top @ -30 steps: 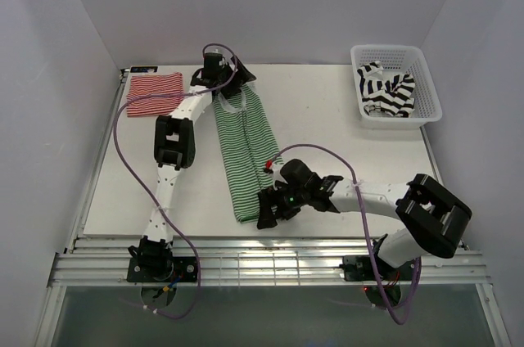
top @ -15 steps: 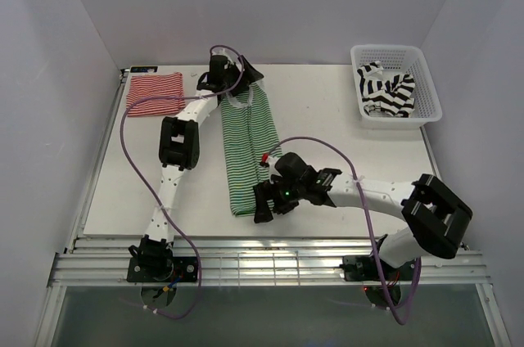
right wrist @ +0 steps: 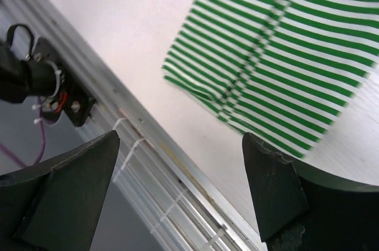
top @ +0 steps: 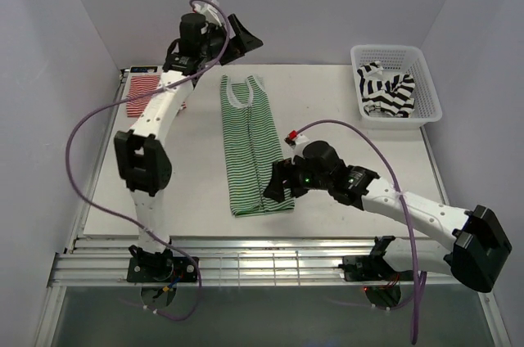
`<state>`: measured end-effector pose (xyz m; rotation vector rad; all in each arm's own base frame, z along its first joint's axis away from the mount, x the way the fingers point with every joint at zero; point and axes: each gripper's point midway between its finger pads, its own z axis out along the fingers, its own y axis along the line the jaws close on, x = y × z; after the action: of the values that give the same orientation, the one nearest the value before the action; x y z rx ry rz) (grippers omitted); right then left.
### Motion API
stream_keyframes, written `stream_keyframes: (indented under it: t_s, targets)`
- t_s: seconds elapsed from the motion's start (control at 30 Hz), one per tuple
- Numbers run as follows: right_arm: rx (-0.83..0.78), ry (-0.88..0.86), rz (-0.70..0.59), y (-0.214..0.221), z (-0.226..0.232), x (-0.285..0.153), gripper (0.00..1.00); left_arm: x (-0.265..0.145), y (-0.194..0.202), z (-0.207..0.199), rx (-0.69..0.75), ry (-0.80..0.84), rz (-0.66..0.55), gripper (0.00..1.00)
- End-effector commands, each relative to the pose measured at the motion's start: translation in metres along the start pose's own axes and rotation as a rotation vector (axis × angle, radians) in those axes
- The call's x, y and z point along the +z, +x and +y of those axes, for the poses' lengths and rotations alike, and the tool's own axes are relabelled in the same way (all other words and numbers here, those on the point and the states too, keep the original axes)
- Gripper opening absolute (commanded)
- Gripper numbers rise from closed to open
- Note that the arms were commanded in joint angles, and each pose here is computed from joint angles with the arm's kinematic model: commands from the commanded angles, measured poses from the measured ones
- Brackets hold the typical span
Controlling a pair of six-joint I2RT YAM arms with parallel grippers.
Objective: Fold and stack the tank tops
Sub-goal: Fold the tank top
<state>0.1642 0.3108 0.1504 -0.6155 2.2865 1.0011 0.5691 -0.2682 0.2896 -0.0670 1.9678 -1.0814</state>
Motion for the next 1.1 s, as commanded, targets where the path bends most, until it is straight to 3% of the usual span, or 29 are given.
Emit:
stream_keyframes:
  t_s: [0.0, 0.03, 0.07, 0.13, 0.17, 0.23, 0.27, 0.4, 0.67, 0.93, 1.07]
  targets:
    - [0.098, 0.122, -0.074, -0.008, -0.043, -0.014, 0.90, -0.082, 0.011, -0.049, 0.062, -0.036, 0.008, 0.98]
    - [0.113, 0.129, -0.077, -0.007, -0.050, -0.016, 0.90, -0.117, 0.006, -0.065, 0.074, -0.062, -0.057, 0.98]
    - [0.127, 0.135, -0.081, -0.005, -0.057, -0.020, 0.90, -0.121, 0.054, -0.030, 0.026, -0.149, 0.025, 0.98]
    - [0.141, 0.149, -0.090, -0.006, -0.074, -0.025, 0.90, -0.160, 0.075, -0.034, -0.020, -0.186, -0.002, 0.98]
    - [0.152, 0.159, -0.084, -0.003, -0.081, -0.026, 0.90, -0.168, 0.122, 0.000, -0.067, -0.265, 0.071, 0.98]
    - [0.174, 0.156, -0.063, 0.001, -0.091, -0.026, 0.90, -0.194, 0.150, 0.006, -0.117, -0.293, 0.076, 0.98]
    - [0.189, 0.149, -0.043, 0.007, -0.094, -0.024, 0.90, -0.203, 0.188, 0.032, -0.160, -0.350, 0.142, 0.98]
    - [0.226, 0.149, 0.026, 0.025, -0.105, -0.015, 0.90, -0.229, 0.256, 0.056, -0.277, -0.395, 0.275, 0.98]
    - [0.269, 0.088, 0.103, 0.045, -0.106, 0.004, 0.90, -0.253, 0.335, 0.093, -0.399, -0.489, 0.460, 0.97]
    - [0.357, 0.075, 0.168, 0.073, -0.111, 0.015, 0.99, -0.260, 0.374, 0.103, -0.461, -0.483, 0.539, 0.76]
    - [0.380, 0.052, 0.171, 0.078, -0.110, 0.020, 0.86, -0.260, 0.389, 0.106, -0.483, -0.480, 0.561, 0.68]
